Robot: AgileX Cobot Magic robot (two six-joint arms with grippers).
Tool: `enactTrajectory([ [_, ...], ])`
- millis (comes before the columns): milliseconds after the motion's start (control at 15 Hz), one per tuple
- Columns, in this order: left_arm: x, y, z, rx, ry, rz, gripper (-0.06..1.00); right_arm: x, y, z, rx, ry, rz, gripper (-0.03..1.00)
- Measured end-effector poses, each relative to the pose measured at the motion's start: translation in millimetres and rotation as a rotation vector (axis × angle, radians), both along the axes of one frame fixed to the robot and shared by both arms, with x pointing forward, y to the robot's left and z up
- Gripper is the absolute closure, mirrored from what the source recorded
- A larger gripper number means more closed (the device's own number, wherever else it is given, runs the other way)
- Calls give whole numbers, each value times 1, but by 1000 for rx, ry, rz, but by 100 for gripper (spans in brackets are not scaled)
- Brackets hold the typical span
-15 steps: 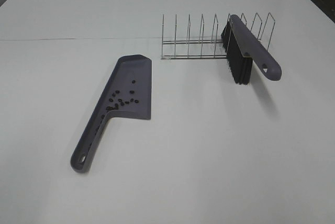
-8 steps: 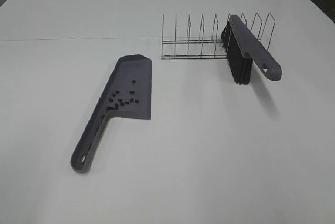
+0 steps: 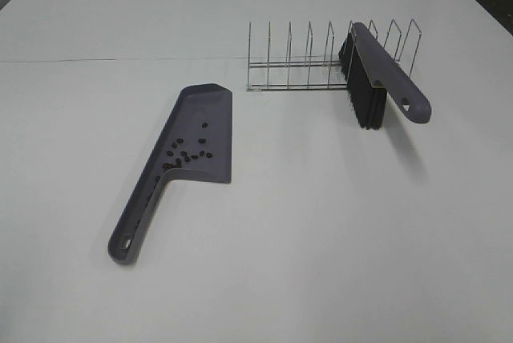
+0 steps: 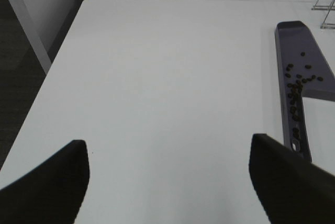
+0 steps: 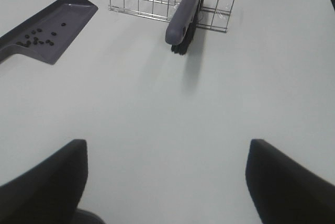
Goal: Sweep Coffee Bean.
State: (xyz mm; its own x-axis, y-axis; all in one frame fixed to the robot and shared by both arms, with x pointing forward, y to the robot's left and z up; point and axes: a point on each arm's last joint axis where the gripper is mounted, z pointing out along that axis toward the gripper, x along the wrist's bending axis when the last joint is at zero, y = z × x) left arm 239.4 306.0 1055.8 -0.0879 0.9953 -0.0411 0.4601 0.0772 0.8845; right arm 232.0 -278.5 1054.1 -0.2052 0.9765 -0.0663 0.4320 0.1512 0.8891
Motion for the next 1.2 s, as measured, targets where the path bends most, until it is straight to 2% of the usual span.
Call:
enactTrajectory([
  [133,-6,0,0,0,-38,1,16,-1,0,0,1,-2,1,24],
  [1200,-6,0,0,0,-39,1,16,-1,0,0,1,-2,1,24],
])
